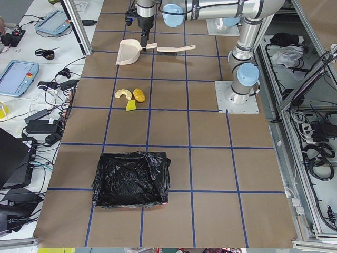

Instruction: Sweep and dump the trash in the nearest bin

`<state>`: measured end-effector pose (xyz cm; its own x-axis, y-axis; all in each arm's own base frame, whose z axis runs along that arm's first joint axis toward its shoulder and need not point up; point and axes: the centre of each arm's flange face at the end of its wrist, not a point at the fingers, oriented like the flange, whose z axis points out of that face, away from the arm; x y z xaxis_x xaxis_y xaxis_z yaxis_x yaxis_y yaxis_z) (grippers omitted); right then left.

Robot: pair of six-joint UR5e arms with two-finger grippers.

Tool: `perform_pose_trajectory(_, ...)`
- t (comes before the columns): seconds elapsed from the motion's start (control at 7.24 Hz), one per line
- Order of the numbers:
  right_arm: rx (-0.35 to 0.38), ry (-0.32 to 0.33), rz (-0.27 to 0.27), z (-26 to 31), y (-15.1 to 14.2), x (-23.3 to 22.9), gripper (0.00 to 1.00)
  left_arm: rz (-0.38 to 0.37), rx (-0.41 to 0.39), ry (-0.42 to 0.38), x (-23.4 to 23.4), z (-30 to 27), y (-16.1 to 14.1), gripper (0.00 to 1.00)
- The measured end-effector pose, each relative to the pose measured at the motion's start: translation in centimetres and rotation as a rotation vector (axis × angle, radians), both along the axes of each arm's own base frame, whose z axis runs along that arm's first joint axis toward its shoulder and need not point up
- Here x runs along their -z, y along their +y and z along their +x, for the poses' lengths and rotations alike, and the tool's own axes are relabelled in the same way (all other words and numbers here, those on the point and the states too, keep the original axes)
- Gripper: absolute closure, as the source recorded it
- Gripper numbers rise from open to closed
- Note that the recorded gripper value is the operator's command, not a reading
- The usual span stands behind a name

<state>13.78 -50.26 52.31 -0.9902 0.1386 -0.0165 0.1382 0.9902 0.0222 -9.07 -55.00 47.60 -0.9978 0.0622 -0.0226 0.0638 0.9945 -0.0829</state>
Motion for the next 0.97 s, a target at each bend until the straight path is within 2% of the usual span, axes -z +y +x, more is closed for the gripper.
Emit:
perform_pose_trajectory(0.14,0.0,0.0,0.003,0.0,0.0,0.2,0.0,0.011,-0.016,0.002,0.3,-0.1,0.0,0.0)
perform_pose_trajectory(0.55,0.006,0.001,0.007,0.0,0.5,0.4,0.0,0.034,-0.133,0.02,2.3,0.0,-1.0,0.0)
perform_pose_trajectory(0.83,0.013,-0.001,0.009,0.1,0.3,0.6,0.03,0.007,-0.143,0.022,4.3,-0.2,-3.2,0.0)
perform_pose_trajectory(0.97,0.013,-0.006,0.018,0.4,0.0,1.0,0.03,-0.003,-0.122,0.019,5.4,-0.8,-4.2,0.0)
